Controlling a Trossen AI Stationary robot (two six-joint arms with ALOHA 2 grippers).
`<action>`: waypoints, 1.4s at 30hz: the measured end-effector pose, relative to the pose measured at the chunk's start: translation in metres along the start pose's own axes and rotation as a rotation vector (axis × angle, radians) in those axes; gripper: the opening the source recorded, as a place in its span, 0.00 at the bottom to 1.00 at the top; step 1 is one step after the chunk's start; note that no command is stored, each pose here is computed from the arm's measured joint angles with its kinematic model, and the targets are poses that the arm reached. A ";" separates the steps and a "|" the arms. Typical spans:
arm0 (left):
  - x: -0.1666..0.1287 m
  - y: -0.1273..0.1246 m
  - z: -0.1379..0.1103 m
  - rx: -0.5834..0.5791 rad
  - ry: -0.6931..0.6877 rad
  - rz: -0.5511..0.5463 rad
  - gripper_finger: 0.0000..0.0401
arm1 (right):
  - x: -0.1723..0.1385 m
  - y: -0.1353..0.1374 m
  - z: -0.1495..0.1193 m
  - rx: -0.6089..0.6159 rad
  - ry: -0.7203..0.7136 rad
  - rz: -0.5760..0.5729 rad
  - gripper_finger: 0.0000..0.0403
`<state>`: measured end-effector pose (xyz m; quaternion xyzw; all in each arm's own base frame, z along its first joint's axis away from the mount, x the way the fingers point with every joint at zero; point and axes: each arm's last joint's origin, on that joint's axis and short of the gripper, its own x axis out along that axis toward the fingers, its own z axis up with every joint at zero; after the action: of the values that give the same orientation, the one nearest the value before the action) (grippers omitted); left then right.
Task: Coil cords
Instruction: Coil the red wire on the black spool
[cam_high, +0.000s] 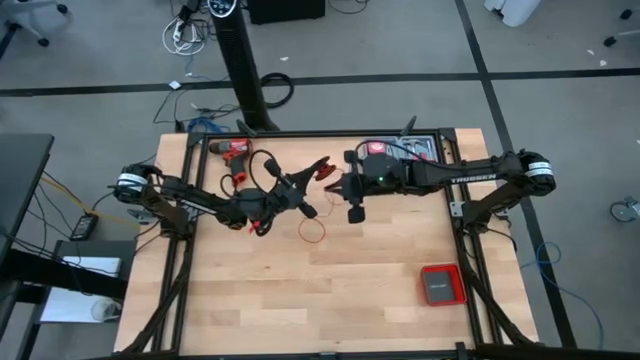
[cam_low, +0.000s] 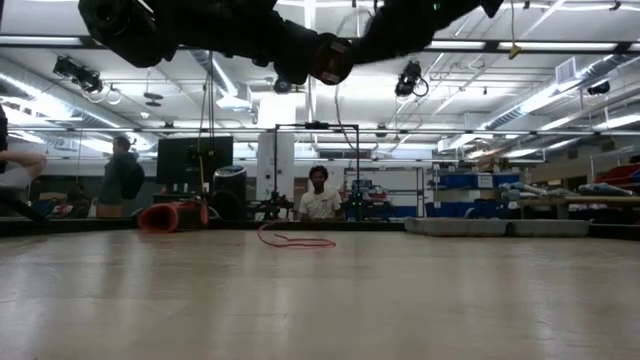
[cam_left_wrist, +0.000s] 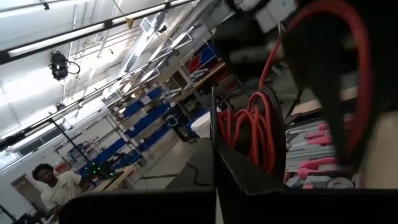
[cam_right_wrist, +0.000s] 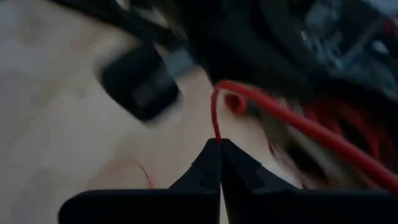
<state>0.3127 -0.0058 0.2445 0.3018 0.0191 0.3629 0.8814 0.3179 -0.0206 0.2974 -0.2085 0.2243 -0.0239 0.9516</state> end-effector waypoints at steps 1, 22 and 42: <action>0.000 0.000 0.000 0.001 -0.001 -0.003 0.00 | 0.000 0.000 -0.005 0.003 0.035 -0.017 0.00; -0.001 0.005 0.010 -0.134 -0.134 -0.017 0.00 | -0.016 -0.029 -0.045 0.205 0.310 -0.100 0.00; -0.006 0.013 0.018 -0.094 -0.167 0.080 0.00 | -0.019 -0.036 -0.058 0.343 0.383 -0.048 0.00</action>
<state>0.3050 -0.0115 0.2651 0.2897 -0.0837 0.3718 0.8779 0.2769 -0.0734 0.2727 -0.0409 0.3883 -0.1232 0.9124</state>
